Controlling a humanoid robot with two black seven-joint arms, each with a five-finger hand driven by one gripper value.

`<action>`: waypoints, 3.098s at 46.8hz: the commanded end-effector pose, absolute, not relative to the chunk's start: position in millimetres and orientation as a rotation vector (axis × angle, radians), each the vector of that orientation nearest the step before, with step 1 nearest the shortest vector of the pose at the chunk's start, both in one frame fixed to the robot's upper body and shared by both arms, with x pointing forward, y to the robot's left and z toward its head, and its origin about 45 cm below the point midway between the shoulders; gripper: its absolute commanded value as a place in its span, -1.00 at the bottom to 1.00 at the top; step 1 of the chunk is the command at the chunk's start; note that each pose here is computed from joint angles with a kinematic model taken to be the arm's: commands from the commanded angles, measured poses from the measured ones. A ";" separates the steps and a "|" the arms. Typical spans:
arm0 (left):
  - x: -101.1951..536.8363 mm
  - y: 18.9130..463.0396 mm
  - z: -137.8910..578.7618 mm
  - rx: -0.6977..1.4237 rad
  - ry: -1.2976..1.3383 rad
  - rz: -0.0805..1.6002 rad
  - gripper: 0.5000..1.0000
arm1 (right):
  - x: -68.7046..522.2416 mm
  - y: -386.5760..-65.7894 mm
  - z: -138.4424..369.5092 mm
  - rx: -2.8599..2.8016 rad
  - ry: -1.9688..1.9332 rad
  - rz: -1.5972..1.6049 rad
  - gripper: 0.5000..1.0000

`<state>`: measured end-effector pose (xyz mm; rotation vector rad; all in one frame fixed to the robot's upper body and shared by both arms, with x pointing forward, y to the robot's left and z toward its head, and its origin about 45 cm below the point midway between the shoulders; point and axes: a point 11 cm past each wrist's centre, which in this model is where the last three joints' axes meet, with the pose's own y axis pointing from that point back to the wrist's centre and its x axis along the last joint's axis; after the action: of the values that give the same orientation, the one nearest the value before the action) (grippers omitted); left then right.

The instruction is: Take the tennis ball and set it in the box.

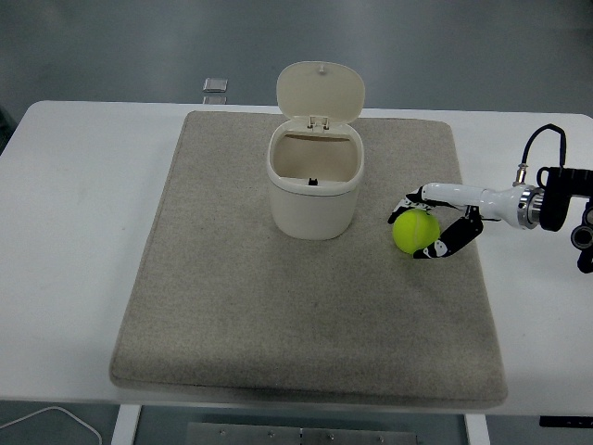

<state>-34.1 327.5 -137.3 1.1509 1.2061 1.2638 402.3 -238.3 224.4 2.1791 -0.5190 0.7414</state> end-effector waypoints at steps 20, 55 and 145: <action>-34.4 327.7 -137.3 1.152 1.206 1.264 0.99 | 401.6 -239.1 223.8 2.182 -0.513 0.735 -0.12; -34.4 327.7 -137.3 1.152 1.206 1.264 0.99 | 415.0 -237.3 304.8 2.335 -0.501 0.686 -1.00; -34.4 327.4 -137.3 1.152 1.206 1.264 0.99 | 432.4 -127.7 339.4 2.524 -0.573 0.853 -0.05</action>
<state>-34.1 327.4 -137.3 1.1505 1.2064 1.2639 432.6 -127.3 340.6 2.5237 -0.5740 0.8579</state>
